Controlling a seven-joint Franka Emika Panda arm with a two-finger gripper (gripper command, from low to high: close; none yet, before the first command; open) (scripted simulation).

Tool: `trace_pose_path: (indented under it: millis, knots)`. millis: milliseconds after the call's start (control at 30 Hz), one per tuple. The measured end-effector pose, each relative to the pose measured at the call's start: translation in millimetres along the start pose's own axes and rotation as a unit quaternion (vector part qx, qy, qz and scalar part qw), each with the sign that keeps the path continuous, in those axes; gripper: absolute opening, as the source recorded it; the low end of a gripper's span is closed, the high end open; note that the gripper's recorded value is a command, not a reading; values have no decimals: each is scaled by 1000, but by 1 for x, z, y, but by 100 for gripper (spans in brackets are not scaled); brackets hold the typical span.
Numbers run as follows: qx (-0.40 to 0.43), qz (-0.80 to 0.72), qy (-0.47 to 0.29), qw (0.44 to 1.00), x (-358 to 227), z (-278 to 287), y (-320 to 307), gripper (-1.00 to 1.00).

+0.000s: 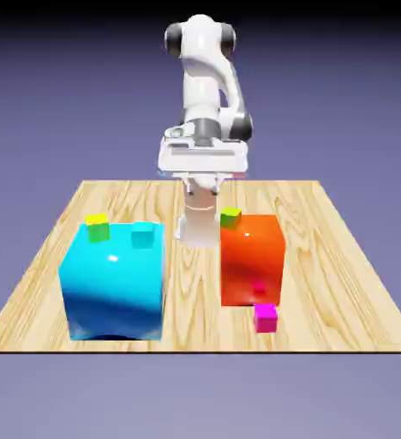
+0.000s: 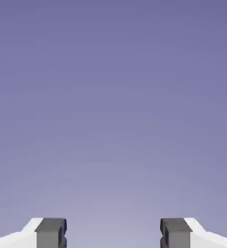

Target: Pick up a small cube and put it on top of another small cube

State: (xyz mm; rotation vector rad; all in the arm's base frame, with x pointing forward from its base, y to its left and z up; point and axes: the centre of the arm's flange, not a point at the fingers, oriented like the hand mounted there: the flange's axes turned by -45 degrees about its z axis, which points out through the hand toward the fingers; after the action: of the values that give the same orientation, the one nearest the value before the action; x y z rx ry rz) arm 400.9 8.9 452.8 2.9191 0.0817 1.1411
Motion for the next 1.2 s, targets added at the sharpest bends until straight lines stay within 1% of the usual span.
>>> trace_pose_path:
  millis: [167, 333, 667, 867, 1067, 1200]
  knots:
    - [13, 4, -107, 994, 15, 51, -19, 0]
    - [22, 7, -214, 977, 20, 105, -41, 0]
    - [27, 7, -419, 908, 0, 208, -95, 0]
    - [23, 2, -534, 845, -31, 264, -130, 0]
    - [14, -5, -639, 769, -73, 312, -163, 0]
    - [12, -6, -647, 762, -139, 338, -167, 0]
